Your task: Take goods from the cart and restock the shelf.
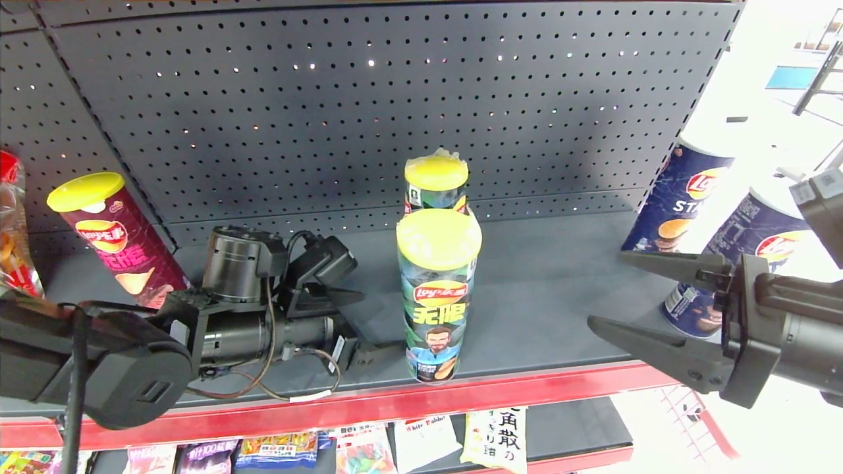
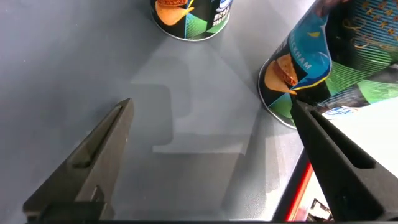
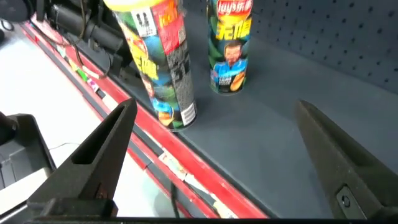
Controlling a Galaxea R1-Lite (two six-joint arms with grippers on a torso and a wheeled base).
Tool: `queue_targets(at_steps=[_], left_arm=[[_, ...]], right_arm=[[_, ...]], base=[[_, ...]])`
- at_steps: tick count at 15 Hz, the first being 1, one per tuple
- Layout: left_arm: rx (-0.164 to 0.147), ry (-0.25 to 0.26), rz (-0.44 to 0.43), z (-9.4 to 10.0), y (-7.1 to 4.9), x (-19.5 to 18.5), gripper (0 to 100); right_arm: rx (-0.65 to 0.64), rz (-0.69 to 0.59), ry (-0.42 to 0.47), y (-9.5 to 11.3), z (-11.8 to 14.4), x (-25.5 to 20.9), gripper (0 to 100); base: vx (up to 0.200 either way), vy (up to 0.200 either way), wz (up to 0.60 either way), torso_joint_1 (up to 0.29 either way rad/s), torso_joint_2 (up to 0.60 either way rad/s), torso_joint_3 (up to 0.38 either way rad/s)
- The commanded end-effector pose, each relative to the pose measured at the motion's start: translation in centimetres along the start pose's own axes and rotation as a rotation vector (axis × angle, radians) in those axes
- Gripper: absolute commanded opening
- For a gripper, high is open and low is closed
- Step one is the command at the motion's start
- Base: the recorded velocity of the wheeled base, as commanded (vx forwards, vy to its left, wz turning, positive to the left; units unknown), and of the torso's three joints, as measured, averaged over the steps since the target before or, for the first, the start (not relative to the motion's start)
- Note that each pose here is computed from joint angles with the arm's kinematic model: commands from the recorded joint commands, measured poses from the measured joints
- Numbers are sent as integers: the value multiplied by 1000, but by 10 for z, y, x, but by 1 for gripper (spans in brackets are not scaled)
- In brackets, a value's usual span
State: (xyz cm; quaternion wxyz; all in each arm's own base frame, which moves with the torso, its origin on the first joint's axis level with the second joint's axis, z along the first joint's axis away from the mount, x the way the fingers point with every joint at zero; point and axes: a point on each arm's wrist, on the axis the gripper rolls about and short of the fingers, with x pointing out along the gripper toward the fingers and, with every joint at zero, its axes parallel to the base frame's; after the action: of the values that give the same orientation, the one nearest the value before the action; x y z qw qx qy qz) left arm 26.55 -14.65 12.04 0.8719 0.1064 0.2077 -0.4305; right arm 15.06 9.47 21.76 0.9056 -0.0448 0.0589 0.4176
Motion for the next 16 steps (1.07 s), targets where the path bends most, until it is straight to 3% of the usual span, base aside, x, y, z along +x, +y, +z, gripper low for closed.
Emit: queue_targets(at_steps=[1,4,5,6,7,9,10,12,14,16], left_arm=[[2,-18,35,4,0,-10,100],[-63,-104,174,17,-2,-60,100],[-71,-114,205,17,-5,-71,100],[-70,-131,323,15,-17,-101,100],[-74,-129,430,10,-26,-122,100],[-78,-132,523,-1,-43,-155,100],[-82,-119,532,-6,-52,-171,100],[-71,-83,644,-15,-66,-209,100],[-77,-98,680,-23,-77,-227,100],[-95,-93,755,-25,-74,-233,100]], right_arm=[[5,3,22,2,-8,-3,100],[-4,-37,1,11,-19,-31,100],[-9,-81,-2,11,-21,-37,100],[-7,-208,-2,10,-30,-52,100],[-4,-320,-16,9,-36,-66,100],[30,-511,-18,-1,-44,-82,100],[50,-619,-19,-7,-48,-91,100],[53,-784,-10,-7,-51,-111,100],[76,-800,31,5,-51,-123,100],[114,-801,105,15,-59,-129,100]], base=[[0,0,0,0,0,0],[0,0,0,0,0,0],[0,0,0,0,0,0],[0,0,0,0,0,0],[0,0,0,0,0,0],[0,0,0,0,0,0],[0,0,0,0,0,0],[0,0,0,0,0,0],[0,0,0,0,0,0],[0,0,0,0,0,0]])
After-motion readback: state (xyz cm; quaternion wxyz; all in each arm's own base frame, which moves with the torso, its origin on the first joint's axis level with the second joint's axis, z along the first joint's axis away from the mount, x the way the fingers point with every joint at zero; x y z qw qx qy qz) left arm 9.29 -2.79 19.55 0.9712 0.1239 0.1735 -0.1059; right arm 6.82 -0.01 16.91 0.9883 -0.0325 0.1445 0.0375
